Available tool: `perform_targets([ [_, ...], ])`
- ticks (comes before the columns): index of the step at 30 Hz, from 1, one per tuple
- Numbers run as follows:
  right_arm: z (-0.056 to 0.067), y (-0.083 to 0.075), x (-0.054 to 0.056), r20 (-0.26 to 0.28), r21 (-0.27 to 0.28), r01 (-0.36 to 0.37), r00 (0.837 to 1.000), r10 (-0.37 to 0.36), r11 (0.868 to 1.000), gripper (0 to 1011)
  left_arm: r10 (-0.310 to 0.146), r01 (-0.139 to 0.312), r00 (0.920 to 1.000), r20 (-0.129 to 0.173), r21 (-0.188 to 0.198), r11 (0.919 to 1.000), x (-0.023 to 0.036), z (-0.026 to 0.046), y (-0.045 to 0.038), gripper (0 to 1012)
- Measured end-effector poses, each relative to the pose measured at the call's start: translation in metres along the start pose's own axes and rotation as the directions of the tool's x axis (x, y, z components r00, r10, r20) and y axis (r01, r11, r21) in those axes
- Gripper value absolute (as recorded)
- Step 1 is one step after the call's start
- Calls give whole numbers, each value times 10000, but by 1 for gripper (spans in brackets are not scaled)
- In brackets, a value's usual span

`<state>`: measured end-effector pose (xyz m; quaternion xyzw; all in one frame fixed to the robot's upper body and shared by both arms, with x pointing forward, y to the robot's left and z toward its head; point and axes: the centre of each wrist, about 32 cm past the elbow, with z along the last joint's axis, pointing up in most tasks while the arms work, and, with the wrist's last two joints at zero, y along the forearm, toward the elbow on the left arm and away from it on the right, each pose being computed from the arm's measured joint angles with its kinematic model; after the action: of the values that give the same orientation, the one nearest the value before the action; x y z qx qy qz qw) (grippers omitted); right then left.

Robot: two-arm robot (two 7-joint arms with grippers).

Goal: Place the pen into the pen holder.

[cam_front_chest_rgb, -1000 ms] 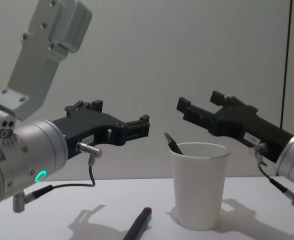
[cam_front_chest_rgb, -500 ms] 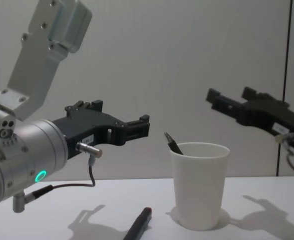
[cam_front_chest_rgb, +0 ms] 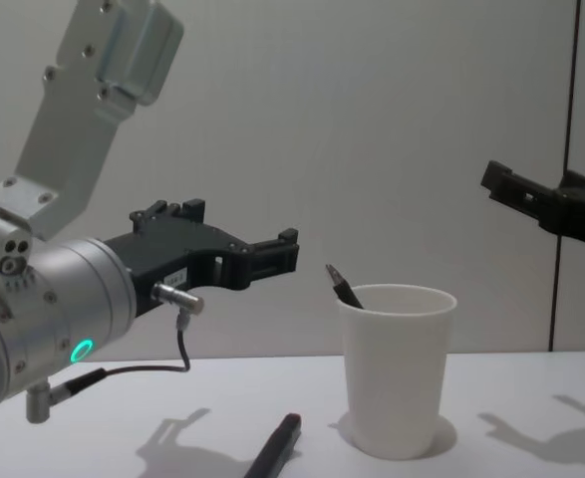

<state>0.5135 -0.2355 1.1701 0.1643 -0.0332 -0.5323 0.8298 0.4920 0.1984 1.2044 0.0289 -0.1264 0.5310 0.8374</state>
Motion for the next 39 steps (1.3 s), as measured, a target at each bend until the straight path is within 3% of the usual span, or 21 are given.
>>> perform_targets([
  [13, 65, -125, -53, 350, -576, 149, 9993, -129, 9982, 1002, 1, -1, 10000, 1, -1, 10000, 0, 0, 0, 1001],
  [28, 279, -472, -250, 1524, -2054, 769, 9873, -458, 9757, 1001, 3, -3, 10000, 1, 0, 10000, 1, 0, 0, 1001],
  [39, 339, -561, -310, 1877, -2399, 988, 9808, -537, 9658, 1001, 2, -2, 10000, 0, 0, 10000, 0, 0, 0, 1001],
])
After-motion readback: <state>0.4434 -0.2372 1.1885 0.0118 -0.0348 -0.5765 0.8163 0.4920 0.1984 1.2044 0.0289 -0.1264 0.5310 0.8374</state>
